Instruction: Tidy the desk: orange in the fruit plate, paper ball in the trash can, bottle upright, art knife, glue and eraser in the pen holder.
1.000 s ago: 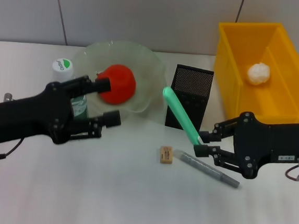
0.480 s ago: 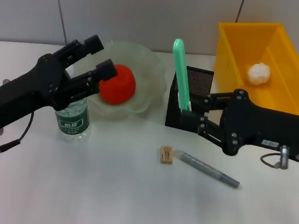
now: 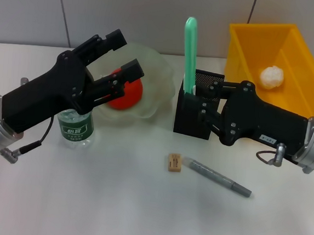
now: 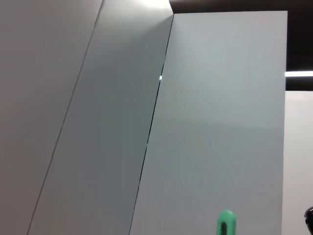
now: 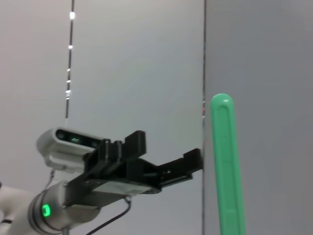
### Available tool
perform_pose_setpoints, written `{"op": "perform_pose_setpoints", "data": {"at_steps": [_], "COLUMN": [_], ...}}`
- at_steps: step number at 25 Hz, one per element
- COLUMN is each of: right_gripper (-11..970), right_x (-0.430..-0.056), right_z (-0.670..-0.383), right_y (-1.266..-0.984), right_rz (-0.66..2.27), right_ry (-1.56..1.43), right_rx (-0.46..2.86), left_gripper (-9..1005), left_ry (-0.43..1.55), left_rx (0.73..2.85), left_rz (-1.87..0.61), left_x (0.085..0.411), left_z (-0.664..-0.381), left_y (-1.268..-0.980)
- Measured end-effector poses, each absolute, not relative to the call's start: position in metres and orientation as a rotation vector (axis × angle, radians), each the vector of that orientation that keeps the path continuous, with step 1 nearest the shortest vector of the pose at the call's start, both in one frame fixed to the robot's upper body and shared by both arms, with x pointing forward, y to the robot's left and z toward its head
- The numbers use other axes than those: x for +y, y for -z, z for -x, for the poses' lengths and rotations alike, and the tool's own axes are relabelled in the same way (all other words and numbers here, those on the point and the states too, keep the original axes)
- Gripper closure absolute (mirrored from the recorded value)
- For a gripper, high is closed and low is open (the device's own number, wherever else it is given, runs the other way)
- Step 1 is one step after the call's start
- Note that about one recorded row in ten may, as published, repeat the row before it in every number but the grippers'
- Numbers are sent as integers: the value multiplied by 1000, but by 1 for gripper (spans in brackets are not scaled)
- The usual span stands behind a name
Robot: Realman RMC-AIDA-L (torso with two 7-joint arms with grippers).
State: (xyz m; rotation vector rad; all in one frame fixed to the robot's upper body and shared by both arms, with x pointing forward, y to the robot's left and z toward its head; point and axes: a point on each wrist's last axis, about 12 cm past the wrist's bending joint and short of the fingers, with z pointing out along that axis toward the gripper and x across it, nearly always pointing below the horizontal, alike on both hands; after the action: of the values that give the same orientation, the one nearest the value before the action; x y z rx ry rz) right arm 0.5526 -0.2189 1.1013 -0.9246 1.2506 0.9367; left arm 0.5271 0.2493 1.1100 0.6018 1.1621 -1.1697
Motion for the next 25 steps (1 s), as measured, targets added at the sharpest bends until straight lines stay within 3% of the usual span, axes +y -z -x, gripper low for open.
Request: {"op": "perform_pose_setpoints", "data": {"at_steps": [14,25], "right_gripper": [776,776], "right_x": [-244,-286], "right_z": [-545,-562], "right_y": [-1107,-1158], "right_rz": [764,916], "right_ry": [-835,-385], "right_rx": [1151,985], "left_gripper": [133,133], "left_ry": [1109,1063], "left_rx": [1148,1275], "left_rz": [-633,-761], "left_x": [260,277], "left_z": [-525,-514], "left_y": [-1113,-1101]}}
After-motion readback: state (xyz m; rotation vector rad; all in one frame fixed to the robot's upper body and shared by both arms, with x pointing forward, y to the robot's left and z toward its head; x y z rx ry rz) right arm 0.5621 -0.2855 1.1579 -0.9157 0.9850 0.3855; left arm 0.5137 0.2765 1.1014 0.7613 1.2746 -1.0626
